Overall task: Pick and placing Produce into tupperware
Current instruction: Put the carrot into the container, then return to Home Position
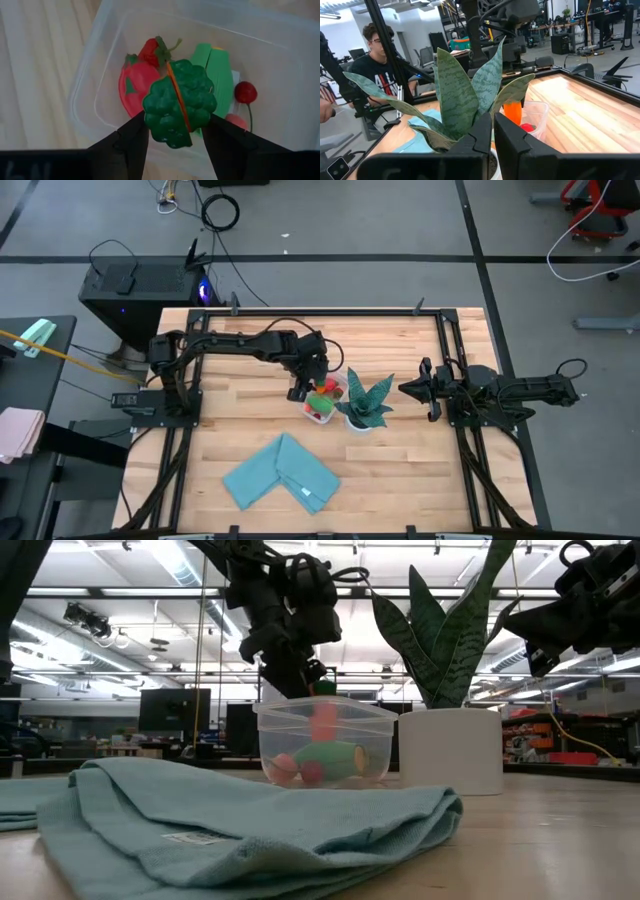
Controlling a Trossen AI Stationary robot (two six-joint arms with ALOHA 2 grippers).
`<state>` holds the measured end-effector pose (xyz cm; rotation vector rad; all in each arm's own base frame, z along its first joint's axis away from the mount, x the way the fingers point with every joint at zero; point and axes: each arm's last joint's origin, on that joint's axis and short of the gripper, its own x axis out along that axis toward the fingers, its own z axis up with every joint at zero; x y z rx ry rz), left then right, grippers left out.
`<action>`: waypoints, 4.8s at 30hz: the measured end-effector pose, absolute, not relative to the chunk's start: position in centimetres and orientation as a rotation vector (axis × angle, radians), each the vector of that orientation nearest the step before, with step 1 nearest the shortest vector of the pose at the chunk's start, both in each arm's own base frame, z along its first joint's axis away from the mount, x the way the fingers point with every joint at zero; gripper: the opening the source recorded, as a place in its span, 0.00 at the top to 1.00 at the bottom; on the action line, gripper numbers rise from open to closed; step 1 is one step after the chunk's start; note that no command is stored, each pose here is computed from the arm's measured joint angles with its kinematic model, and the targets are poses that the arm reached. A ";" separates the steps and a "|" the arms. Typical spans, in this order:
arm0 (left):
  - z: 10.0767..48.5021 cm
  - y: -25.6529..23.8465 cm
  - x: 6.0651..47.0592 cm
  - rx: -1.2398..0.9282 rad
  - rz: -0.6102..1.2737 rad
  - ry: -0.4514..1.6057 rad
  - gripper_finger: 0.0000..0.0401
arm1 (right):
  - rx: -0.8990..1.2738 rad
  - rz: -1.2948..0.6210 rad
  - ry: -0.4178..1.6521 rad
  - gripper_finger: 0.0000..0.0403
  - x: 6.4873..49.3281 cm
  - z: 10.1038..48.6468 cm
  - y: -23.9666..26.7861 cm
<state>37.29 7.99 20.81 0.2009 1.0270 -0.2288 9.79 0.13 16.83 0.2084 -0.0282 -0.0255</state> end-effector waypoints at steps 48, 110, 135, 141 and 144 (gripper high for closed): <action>23.4 9.2 38.5 0.138 -0.251 0.821 0.94 | 0.208 -0.025 -0.028 0.94 9.8 16.8 0.1; 29.7 2.0 32.7 0.074 0.005 -0.547 1.00 | 0.208 -0.027 -0.014 0.94 9.9 16.7 0.1; 26.6 1.4 20.3 0.136 0.106 -0.566 1.00 | 0.208 -0.026 -0.014 0.94 9.9 16.7 0.1; 25.4 1.5 18.5 0.127 0.135 -0.556 1.00 | 0.208 -0.027 -0.014 0.94 9.9 16.7 0.1; 24.9 1.5 17.8 0.120 0.162 -0.553 1.00 | 0.208 -0.027 -0.014 0.94 9.9 16.7 0.1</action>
